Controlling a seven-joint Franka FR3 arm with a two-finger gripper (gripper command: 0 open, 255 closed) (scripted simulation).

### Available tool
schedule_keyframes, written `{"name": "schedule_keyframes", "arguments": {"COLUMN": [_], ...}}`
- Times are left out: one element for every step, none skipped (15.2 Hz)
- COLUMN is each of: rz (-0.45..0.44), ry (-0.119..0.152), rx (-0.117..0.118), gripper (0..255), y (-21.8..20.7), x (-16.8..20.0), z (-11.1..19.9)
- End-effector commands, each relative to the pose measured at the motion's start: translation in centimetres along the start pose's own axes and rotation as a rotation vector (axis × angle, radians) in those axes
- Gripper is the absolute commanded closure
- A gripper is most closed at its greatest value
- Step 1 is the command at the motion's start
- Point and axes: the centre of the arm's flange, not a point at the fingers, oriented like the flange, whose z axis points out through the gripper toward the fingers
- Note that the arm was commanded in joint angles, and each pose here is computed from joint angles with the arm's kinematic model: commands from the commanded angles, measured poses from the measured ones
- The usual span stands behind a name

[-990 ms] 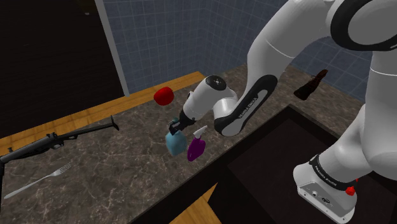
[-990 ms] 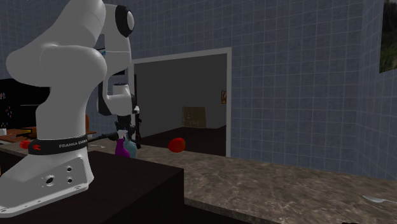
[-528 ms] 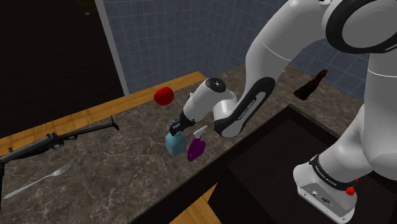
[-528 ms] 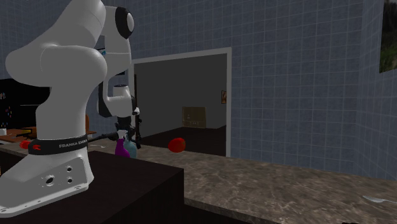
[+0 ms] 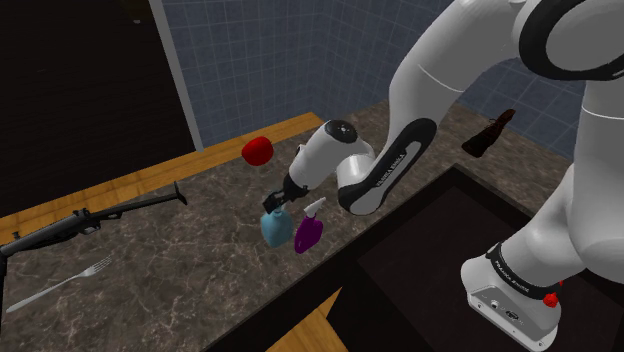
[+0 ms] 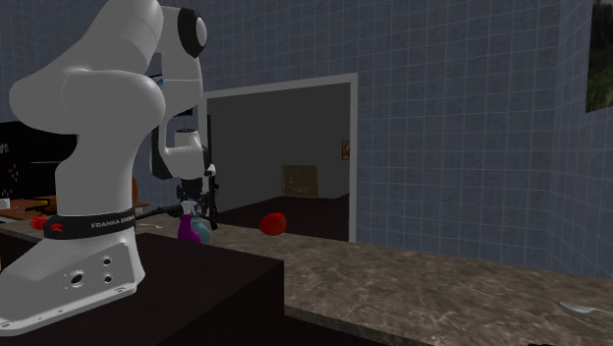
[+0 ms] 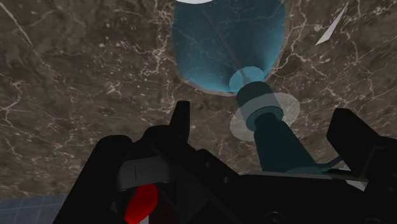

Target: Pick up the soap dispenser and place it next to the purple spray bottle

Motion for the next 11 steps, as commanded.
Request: {"name": "schedule_keyframes", "arguments": {"rz": [0.000, 0.000, 0.000, 0.000, 0.000, 0.000, 0.000, 0.000, 0.000, 0.000, 0.000], "ry": [0.001, 0.001, 0.001, 0.001, 0.001, 0.001, 0.001, 0.001, 0.001, 0.001, 0.001], "rx": [0.000, 0.000, 0.000, 0.000, 0.000, 0.000, 0.000, 0.000, 0.000, 0.000, 0.000], "gripper": [0, 0, 0, 0, 0, 0, 0, 0, 0, 0, 0], "y": [0.0, 0.0, 0.0, 0.0, 0.0, 0.0, 0.0, 0.0, 0.0, 0.0, 0.0], "x": [0.0, 0.0, 0.0, 0.0, 0.0, 0.0, 0.0, 0.0, 0.0, 0.0, 0.0], "z": [-2.0, -3.3, -4.3, -4.3, -4.3, -4.3, -4.3, -4.3, -4.3, -4.3, -4.3]}}
